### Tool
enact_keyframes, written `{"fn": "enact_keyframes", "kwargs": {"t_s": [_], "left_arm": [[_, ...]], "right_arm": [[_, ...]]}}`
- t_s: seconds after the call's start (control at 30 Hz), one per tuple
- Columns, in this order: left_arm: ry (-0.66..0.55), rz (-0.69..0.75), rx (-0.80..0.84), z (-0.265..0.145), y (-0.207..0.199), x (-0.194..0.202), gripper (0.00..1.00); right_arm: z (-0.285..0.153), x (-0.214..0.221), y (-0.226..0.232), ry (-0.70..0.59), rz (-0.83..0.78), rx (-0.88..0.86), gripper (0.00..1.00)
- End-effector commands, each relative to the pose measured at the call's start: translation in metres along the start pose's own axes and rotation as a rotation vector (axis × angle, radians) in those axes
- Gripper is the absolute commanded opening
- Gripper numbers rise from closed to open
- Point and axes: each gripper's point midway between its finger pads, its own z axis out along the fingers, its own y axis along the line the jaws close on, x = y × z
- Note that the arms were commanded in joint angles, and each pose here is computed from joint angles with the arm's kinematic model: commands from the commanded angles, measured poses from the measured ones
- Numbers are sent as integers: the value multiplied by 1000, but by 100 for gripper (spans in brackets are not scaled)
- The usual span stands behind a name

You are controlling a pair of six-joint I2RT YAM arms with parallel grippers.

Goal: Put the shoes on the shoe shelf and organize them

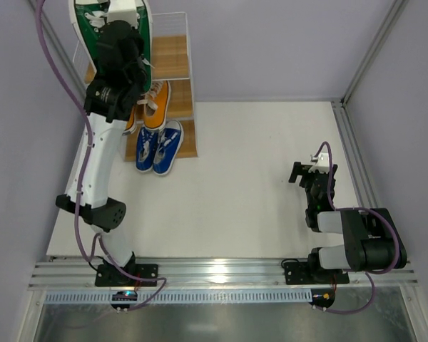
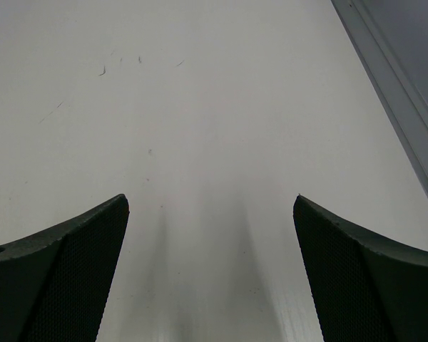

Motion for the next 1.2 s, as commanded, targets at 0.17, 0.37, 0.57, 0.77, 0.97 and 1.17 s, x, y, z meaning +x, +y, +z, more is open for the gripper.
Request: {"fn": "enact_keyframes", "kwargs": {"t_s": [0.17,0.37,0.57,0.77,0.97,1.17], "left_arm": [[-131,-200,96,21,-2,-35,0],[-105,-239,142,20,-7,-29,0],[-71,-257,190,27,-14,-16,0],[-59,-294,185,42,-10,-8,1],[-72,-339,184,40,-9,-14,39],[-212,-445,194,-14,28,-79,68]], "right_arm": [[6,-28,1,-98,17,-4,97],[6,-28,1,-98,17,-3,97],[6,-28,1,-96,17,-3,97],[6,-27,1,-96,17,-4,97],[6,-27,1,-96,17,-3,97],[6,-28,2,-98,17,-6,97]]}}
